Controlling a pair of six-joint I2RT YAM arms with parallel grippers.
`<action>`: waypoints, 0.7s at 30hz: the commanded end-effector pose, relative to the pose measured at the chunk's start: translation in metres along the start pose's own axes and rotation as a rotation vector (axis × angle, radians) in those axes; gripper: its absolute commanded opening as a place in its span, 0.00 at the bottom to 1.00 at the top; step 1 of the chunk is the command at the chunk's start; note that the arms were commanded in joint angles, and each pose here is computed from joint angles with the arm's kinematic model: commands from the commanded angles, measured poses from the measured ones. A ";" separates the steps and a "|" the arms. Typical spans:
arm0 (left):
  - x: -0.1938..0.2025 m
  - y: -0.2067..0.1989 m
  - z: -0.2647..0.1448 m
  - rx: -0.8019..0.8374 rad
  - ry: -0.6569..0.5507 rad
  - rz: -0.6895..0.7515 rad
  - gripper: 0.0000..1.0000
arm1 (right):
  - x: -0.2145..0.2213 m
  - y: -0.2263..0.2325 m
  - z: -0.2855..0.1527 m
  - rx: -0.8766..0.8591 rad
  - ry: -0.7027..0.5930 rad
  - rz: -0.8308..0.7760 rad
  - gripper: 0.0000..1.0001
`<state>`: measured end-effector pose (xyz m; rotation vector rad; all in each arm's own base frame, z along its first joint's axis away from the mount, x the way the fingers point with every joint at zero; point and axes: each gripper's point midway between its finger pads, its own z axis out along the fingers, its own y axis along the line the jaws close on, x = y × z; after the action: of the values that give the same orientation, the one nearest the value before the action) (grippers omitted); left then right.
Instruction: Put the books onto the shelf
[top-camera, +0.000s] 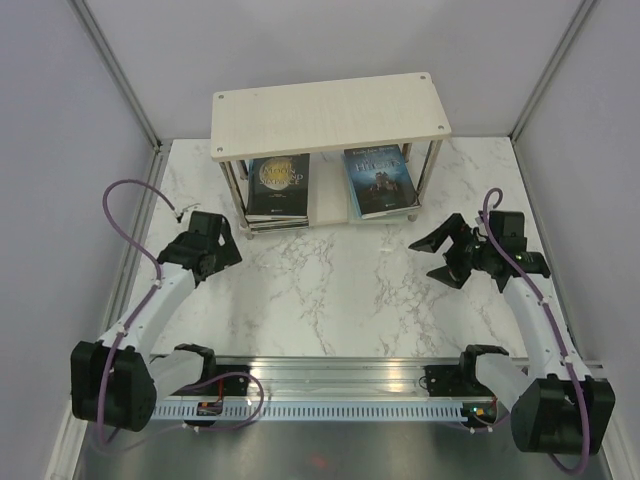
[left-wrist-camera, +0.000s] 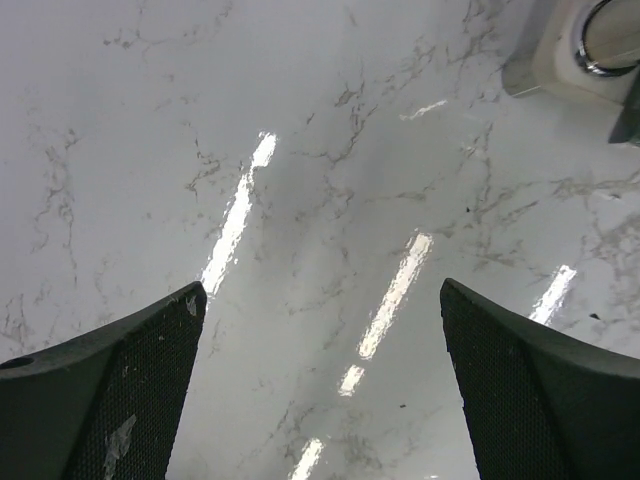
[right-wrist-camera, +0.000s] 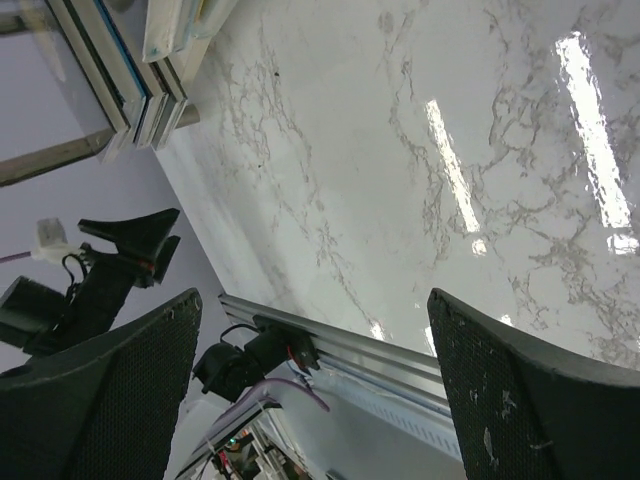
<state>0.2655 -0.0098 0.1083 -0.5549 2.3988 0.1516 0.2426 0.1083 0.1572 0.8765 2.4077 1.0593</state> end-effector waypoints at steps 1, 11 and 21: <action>-0.017 0.001 0.024 0.020 -0.126 0.030 1.00 | 0.009 0.019 -0.020 -0.041 0.004 -0.003 0.96; -0.036 -0.010 0.058 0.186 -0.472 0.136 1.00 | 0.008 0.009 -0.039 0.083 -0.095 -0.119 0.98; -0.064 -0.022 0.074 0.235 -0.544 0.097 1.00 | -0.017 0.019 -0.039 0.089 -0.203 -0.136 0.98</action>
<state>0.3277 0.0136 0.0554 -0.3268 2.0178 0.0790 0.2241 0.0954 0.1789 0.8153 2.4142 0.8318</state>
